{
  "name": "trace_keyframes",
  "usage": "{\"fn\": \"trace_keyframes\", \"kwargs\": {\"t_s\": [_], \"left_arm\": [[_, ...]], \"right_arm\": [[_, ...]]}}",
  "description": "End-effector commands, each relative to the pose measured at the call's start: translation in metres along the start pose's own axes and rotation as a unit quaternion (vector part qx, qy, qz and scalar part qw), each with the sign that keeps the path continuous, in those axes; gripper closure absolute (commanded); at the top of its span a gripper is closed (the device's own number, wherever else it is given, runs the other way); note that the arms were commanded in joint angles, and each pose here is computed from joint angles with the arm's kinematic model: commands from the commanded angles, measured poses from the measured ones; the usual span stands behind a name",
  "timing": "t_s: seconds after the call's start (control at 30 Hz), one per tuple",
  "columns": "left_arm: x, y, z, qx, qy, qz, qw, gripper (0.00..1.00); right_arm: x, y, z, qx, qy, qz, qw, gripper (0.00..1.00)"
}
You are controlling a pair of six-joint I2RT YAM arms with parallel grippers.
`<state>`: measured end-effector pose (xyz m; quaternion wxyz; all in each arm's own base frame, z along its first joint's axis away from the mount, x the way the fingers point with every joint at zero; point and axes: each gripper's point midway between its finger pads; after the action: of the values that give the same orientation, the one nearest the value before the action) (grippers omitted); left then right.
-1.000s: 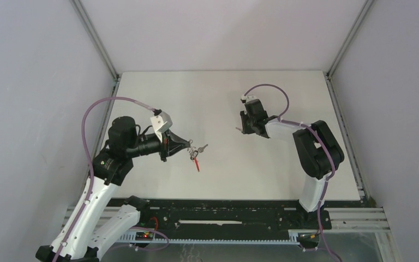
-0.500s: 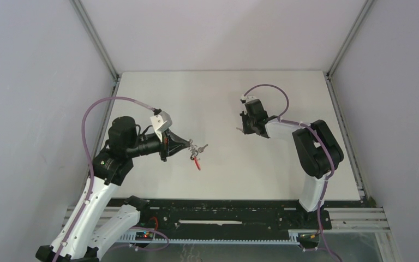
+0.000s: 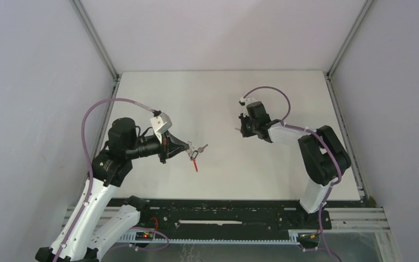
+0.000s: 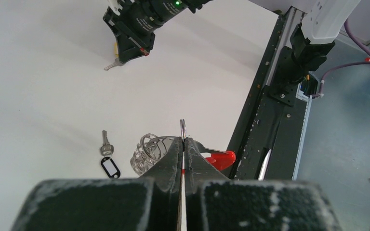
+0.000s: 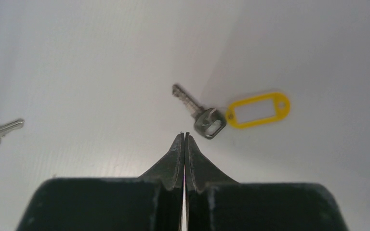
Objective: Put the keys on the keyring
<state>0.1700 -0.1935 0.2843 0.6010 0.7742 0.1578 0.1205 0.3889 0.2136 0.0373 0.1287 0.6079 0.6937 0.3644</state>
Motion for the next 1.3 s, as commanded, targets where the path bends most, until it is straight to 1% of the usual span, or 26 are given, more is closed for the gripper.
{"fn": "trace_keyframes", "kwargs": {"t_s": [0.0, 0.1, 0.17, 0.23, 0.33, 0.4, 0.47, 0.63, 0.8, 1.2, 1.27], "left_arm": [[-0.005, 0.024, -0.009, -0.027, 0.000, 0.023, 0.999, 1.00], [-0.006, 0.025, -0.010, -0.029, -0.002, 0.028, 0.999, 1.00], [-0.006, 0.025, -0.010, -0.029, -0.003, 0.028, 0.999, 1.00], [-0.007, 0.024, -0.010, -0.029, -0.004, 0.026, 0.999, 1.00], [-0.008, 0.024, -0.010, -0.029, -0.006, 0.024, 0.999, 1.00], [-0.009, 0.025, -0.011, -0.031, -0.007, 0.026, 0.999, 1.00], [-0.009, 0.025, -0.011, -0.031, -0.008, 0.026, 0.999, 1.00], [-0.009, 0.026, -0.010, -0.032, -0.010, 0.024, 0.999, 1.00], [-0.008, 0.028, -0.010, -0.032, -0.009, 0.027, 0.999, 1.00], [-0.006, 0.029, -0.007, -0.033, -0.010, 0.027, 0.999, 1.00], [-0.006, 0.030, -0.007, -0.034, -0.010, 0.027, 0.999, 1.00]], "right_arm": [[0.036, -0.003, -0.018, -0.018, 0.050, 0.007, 0.999, 1.00], [0.050, -0.026, -0.022, -0.014, 0.060, 0.016, 0.998, 1.00], [0.053, -0.030, -0.025, -0.023, 0.056, 0.019, 0.998, 1.00], [0.044, -0.023, -0.026, -0.040, 0.033, 0.027, 0.998, 0.85], [0.022, 0.004, -0.031, -0.074, 0.018, 0.062, 0.995, 0.63], [0.011, 0.021, -0.034, -0.093, 0.010, 0.074, 0.993, 0.55], [0.003, 0.034, -0.033, -0.099, 0.001, 0.075, 0.992, 0.51], [-0.014, 0.049, -0.019, -0.092, -0.023, 0.086, 0.992, 0.48], [-0.021, 0.046, -0.002, -0.074, -0.030, 0.087, 0.993, 0.47], [-0.028, 0.032, 0.017, -0.045, -0.030, 0.087, 0.995, 0.47], [-0.029, 0.030, 0.018, -0.043, -0.031, 0.087, 0.995, 0.49]]}}
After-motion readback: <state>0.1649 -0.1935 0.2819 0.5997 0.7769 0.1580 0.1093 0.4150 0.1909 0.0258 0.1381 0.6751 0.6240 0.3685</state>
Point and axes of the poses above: each gripper's point midway between its finger pads, its own z axis out along the fingers, its own x axis along the line the jaws close on, y = z × x, and after that the axes turned 10 degrees about z, right-handed
